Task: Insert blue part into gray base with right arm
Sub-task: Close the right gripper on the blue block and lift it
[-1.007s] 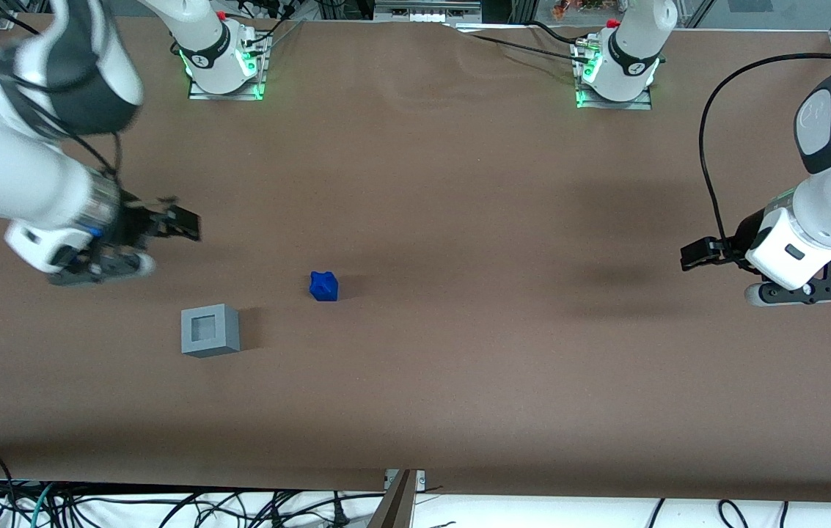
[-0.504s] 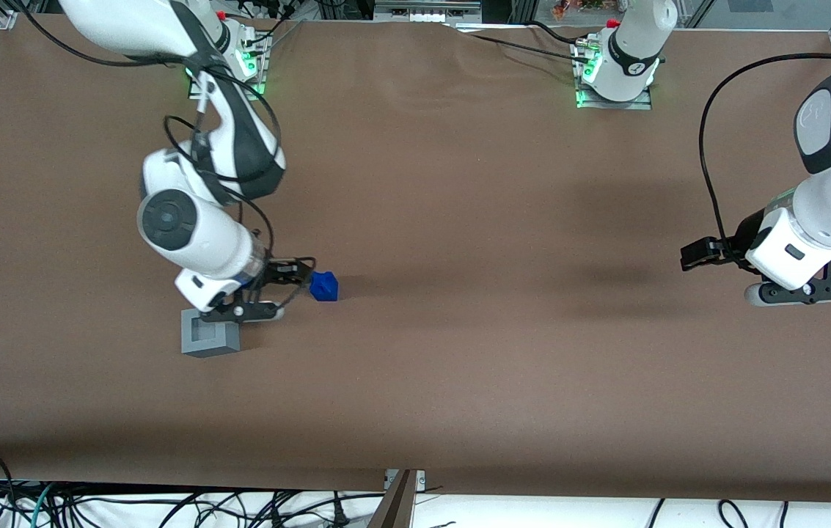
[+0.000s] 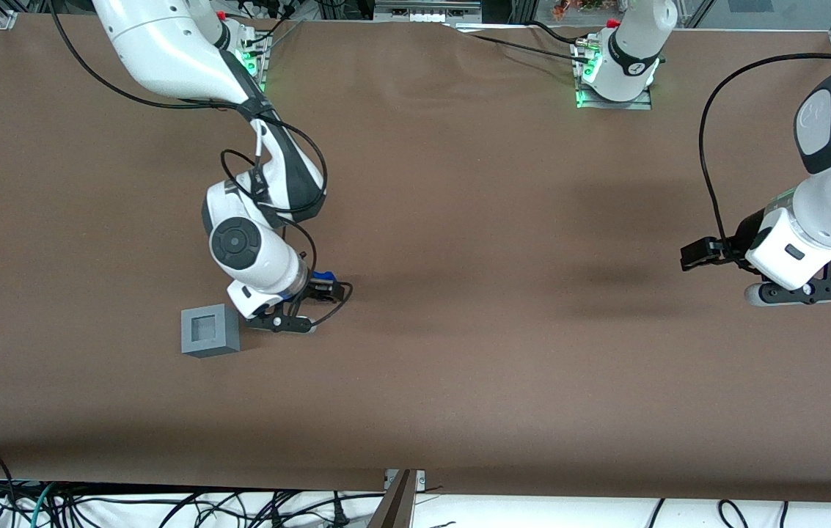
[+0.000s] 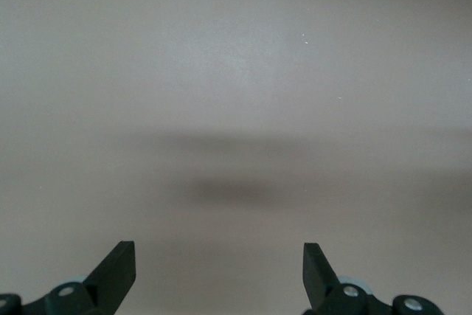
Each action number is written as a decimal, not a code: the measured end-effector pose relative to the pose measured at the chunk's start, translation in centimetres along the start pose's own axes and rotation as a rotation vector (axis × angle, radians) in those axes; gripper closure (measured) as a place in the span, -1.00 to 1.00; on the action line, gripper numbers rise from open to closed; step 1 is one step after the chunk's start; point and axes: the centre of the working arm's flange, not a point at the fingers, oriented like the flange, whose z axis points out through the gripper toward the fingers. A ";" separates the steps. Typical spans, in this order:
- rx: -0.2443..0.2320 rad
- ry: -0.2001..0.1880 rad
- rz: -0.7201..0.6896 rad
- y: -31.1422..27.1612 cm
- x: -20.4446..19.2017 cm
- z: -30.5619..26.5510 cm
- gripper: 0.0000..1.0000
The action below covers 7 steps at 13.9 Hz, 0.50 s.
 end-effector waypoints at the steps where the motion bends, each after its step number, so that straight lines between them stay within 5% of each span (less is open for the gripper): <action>1: -0.007 -0.009 0.011 -0.4 -0.6 0.7 -0.97; 7: -0.010 -0.001 0.032 -0.1 -2.1 3.5 -0.80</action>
